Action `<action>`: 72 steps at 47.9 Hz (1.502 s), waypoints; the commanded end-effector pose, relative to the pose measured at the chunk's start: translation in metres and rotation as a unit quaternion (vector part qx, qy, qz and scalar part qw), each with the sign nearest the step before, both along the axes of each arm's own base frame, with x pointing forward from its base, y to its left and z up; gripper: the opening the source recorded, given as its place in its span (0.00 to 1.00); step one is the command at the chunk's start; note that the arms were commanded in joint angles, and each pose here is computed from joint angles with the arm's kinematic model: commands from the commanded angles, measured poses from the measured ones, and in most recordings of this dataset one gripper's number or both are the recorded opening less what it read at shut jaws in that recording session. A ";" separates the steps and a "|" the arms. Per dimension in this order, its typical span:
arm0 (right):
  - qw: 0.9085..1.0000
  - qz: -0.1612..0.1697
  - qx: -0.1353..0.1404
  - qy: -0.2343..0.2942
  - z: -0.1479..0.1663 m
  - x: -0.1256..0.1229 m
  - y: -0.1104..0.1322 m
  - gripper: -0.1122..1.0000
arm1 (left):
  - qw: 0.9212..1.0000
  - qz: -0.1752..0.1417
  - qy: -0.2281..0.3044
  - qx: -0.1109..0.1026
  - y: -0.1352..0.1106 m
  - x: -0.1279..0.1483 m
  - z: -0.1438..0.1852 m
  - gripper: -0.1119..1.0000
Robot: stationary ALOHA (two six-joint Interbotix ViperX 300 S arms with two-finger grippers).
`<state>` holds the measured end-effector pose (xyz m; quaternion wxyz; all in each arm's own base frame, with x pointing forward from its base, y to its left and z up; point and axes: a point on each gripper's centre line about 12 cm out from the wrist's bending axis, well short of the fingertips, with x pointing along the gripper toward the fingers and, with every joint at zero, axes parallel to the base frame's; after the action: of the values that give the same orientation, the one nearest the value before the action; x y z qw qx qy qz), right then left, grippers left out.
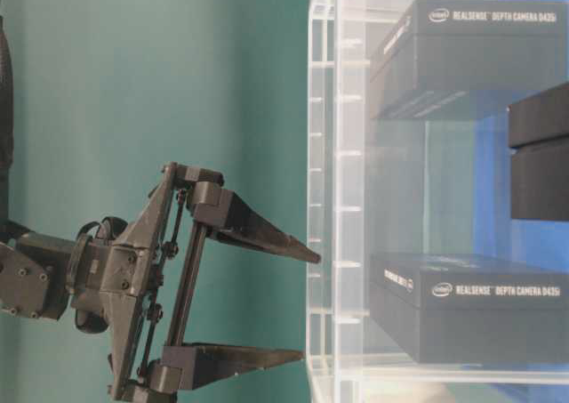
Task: Take the box out of the case with the right arm.
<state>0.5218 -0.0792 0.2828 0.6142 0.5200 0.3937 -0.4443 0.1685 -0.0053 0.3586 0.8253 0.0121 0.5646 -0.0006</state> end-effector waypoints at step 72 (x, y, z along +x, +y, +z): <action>1.000 0.000 -0.007 -0.011 -0.014 -0.001 -0.004 0.96 | 1.000 0.002 -0.011 0.000 0.001 0.003 0.007 0.12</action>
<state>0.5221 -0.0803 0.2597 0.6144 0.5124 0.3983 -0.4488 0.1696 -0.0055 0.3578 0.8239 0.0117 0.5666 -0.0012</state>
